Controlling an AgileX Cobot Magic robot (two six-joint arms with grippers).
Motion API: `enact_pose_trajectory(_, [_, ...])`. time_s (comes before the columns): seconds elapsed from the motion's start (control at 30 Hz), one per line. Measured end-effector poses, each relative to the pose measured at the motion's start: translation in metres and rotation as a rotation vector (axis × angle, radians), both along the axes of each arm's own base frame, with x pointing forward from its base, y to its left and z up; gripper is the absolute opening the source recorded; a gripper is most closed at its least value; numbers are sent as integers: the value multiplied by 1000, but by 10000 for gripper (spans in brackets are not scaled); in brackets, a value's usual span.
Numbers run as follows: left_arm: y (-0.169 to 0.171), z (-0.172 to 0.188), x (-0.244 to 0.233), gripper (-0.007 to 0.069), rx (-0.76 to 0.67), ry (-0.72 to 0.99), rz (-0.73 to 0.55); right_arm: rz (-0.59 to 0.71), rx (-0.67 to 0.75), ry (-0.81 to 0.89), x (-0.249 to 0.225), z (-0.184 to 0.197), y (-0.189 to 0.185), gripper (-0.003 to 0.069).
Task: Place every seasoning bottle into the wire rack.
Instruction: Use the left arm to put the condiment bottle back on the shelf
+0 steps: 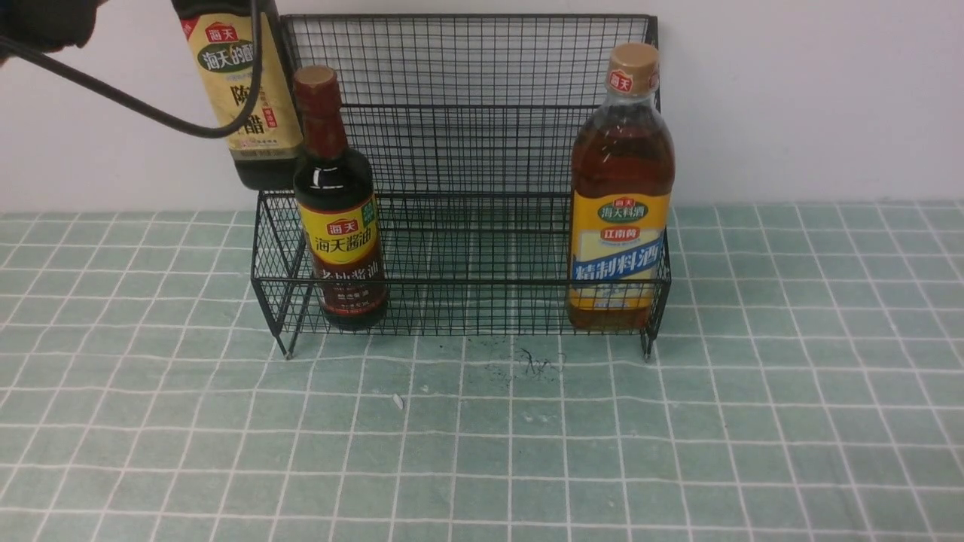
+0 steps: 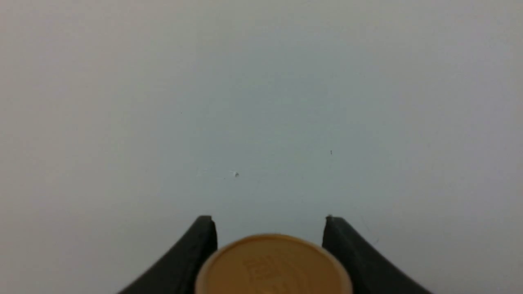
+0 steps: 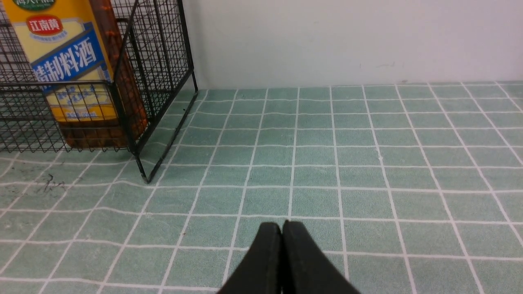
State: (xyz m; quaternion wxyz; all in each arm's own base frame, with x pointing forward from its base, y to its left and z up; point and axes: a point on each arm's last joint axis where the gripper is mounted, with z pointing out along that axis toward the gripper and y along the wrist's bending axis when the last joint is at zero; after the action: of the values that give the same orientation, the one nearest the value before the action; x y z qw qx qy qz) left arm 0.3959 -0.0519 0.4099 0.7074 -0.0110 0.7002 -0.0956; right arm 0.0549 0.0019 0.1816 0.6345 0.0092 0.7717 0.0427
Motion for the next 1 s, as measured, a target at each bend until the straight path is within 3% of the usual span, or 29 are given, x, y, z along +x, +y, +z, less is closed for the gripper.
enact_pose_trajectory(0.57, [-15,0,2,301,-78,-39,-31,0,0,0,0,0,0,-15])
enact_pose_trajectory(1.0, [-22,-36,24,301,-60,53,-36,0,0,0,0,0,0,-15])
